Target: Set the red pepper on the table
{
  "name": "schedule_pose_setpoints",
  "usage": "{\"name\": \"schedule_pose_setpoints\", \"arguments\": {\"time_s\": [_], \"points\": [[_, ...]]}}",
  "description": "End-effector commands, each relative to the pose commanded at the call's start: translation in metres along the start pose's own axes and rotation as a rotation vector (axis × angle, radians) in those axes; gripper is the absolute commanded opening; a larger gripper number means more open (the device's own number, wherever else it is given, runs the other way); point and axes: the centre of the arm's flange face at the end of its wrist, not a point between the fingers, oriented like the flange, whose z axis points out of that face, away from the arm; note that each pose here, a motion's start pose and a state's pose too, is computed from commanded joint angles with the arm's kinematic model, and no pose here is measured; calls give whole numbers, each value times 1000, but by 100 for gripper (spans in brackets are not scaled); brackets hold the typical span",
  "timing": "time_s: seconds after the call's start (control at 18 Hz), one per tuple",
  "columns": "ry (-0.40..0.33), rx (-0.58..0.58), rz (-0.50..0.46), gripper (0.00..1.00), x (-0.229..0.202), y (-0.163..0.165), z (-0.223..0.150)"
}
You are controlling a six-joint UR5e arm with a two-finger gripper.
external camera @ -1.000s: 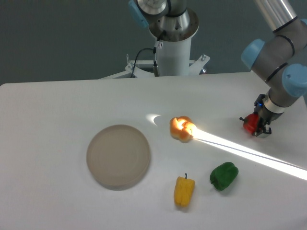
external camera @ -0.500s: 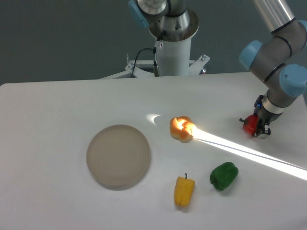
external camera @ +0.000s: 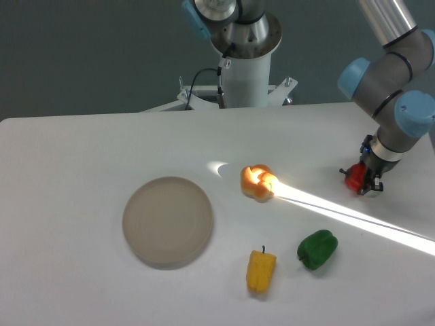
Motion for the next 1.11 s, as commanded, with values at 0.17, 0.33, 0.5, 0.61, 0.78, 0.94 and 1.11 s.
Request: {"name": "schedule_pose_setpoints", "arguments": {"time_s": [0.17,0.33,0.5,0.61,0.78,0.94,1.11], "points": [[-5,-2,3,84,1,3,-2],[-7,-6,2,88,1,5,-5],[-16,-15,-2,99,-1,8,-10],[-30,-31,-1,100,-4,11,-21],[-26,-87,2,100,-10,17,-45],[-50,-128,0,100,-21,23,-72],[-59,-134,-18,100,-30,21,-85]]}}
